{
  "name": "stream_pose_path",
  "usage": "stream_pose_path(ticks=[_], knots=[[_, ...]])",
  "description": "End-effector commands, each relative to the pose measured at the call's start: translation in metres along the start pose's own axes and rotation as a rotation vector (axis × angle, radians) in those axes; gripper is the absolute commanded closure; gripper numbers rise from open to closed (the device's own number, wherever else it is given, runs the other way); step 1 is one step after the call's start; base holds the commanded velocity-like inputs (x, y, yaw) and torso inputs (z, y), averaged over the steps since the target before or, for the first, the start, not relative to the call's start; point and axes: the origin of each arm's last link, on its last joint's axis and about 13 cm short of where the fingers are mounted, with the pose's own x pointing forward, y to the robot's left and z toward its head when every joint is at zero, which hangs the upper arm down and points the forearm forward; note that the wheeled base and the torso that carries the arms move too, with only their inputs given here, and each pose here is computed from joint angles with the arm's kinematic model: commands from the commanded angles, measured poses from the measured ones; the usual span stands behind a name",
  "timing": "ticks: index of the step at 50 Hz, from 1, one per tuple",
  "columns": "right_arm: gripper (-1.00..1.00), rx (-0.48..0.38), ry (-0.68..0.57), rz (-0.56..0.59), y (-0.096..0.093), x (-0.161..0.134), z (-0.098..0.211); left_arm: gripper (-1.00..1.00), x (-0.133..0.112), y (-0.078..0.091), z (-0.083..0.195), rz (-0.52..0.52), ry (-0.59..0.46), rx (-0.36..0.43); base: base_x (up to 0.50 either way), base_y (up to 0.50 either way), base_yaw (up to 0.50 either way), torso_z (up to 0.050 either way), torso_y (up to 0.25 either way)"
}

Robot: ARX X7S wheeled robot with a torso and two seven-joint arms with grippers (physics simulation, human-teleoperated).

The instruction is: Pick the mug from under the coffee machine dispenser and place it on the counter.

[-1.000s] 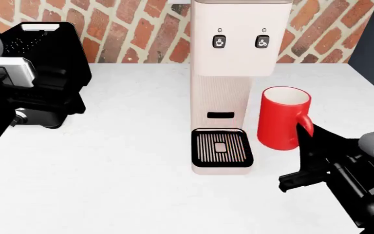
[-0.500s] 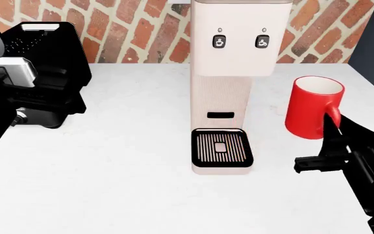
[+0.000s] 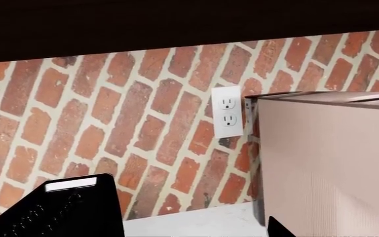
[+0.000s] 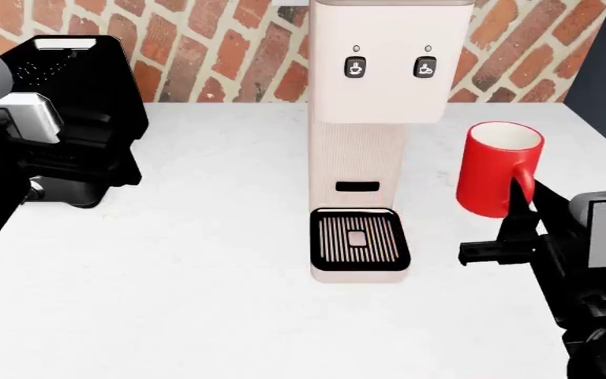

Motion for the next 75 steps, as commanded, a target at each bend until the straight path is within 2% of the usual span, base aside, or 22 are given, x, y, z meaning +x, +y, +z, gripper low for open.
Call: stream_pose_path(ticks=[1,17,35,75], knots=[[1.00,-0.021,-0.022,0.003,0.007,0.015,-0.004,-1.00,0.001,0.000,-0.002,-0.003,0.005,0.000,0.00,0.00,0.00,0.000,0.000],[1.00,0.001,-0.004,-0.058,0.010,0.027,-0.014,-1.00,0.002,0.000,-0.001,-0.003,0.002,-0.004,0.00,0.00,0.00,0.000,0.001],[1.00,0.009,0.027,-0.014,0.022,0.042,-0.036,-1.00,0.003,0.000,-0.003,-0.005,0.004,-0.004,0.00,0.00,0.00,0.000,0.001],[1.00,0.015,0.045,-0.006,0.026,0.045,-0.050,-1.00,0.006,0.000,-0.009,-0.003,0.011,-0.006,0.00,0.00,0.00,0.000,0.001]])
